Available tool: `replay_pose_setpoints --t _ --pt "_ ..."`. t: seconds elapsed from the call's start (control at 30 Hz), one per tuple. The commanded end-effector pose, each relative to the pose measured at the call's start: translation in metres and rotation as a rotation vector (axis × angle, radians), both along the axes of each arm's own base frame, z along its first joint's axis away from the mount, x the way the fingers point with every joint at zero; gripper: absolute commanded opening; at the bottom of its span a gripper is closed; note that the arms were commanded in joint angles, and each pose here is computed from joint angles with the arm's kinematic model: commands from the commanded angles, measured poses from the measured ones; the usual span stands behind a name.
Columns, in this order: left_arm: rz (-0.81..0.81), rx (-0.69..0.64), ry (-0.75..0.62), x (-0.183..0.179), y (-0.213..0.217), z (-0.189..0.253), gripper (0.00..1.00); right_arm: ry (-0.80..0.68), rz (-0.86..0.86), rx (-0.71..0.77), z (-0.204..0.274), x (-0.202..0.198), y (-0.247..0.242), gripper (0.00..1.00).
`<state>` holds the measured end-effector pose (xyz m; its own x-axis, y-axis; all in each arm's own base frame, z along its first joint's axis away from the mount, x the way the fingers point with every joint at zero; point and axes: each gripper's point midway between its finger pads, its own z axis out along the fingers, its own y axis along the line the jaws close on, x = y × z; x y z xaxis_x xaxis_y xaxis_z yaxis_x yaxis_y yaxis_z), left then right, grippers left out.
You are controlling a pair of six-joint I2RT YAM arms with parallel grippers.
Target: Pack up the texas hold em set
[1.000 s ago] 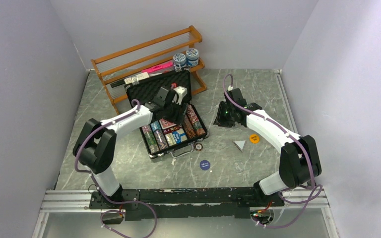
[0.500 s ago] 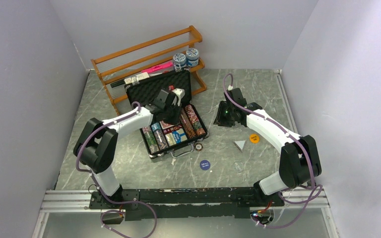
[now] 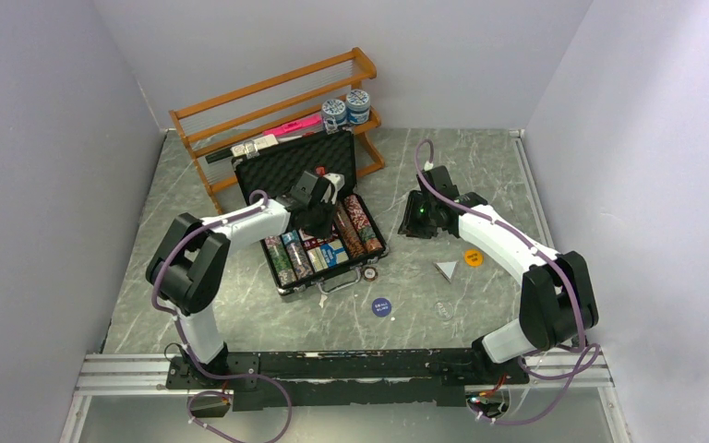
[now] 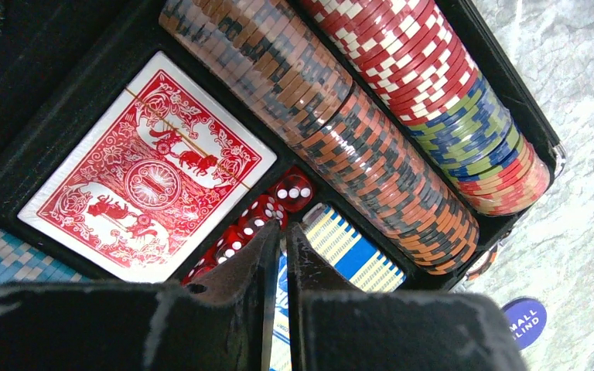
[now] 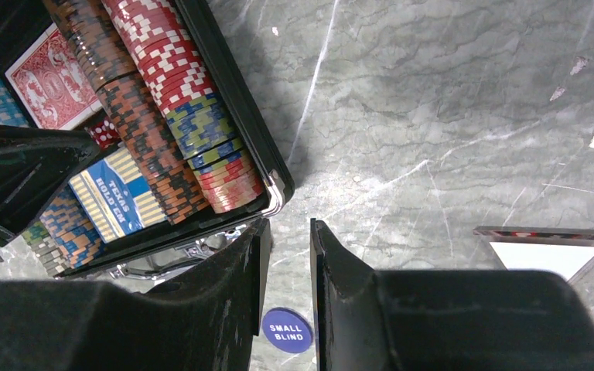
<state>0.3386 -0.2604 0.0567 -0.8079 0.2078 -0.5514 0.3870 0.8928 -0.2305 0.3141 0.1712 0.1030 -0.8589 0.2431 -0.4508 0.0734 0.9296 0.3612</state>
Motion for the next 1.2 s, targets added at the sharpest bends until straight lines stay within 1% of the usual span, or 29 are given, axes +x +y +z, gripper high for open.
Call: replay_pose_setpoints --t 0.0,0.23,0.5,0.6,0.73,0.83,0.97,1.07,1.1,1.13,1.17 --pt "-0.011 -0.029 0.007 0.0 -0.007 -0.001 0.15 -0.032 -0.008 0.015 0.006 0.006 0.0 0.3" --pt "0.01 -0.011 0.01 0.005 -0.006 -0.008 0.16 -0.03 -0.007 0.009 0.005 0.005 -0.001 0.29" --pt "0.007 -0.032 0.003 0.004 -0.008 -0.002 0.18 -0.027 -0.007 0.005 0.004 0.004 -0.002 0.29" --pt "0.014 -0.04 -0.026 0.008 -0.009 0.011 0.19 -0.031 -0.009 0.005 0.006 0.005 -0.002 0.29" --pt "0.039 -0.051 -0.098 0.017 -0.006 0.042 0.22 -0.036 -0.029 -0.024 0.015 0.007 -0.009 0.29" --pt "0.058 -0.062 -0.152 0.02 -0.002 0.068 0.28 -0.011 -0.047 -0.069 0.019 0.003 -0.02 0.3" --pt "0.107 -0.04 -0.235 0.02 0.016 0.101 0.41 0.042 -0.105 -0.194 0.008 -0.015 -0.052 0.35" --pt "0.134 -0.04 -0.299 0.016 0.029 0.122 0.52 0.093 -0.164 -0.267 -0.001 -0.03 -0.078 0.41" --pt "0.143 -0.042 -0.32 0.014 0.033 0.13 0.57 0.122 -0.181 -0.288 -0.005 -0.037 -0.086 0.44" --pt "0.15 -0.045 -0.338 0.012 0.037 0.136 0.62 0.146 -0.207 -0.31 -0.01 -0.042 -0.094 0.53" --pt "0.156 -0.051 -0.357 0.009 0.041 0.142 0.66 0.165 -0.242 -0.33 -0.013 -0.047 -0.102 0.64"
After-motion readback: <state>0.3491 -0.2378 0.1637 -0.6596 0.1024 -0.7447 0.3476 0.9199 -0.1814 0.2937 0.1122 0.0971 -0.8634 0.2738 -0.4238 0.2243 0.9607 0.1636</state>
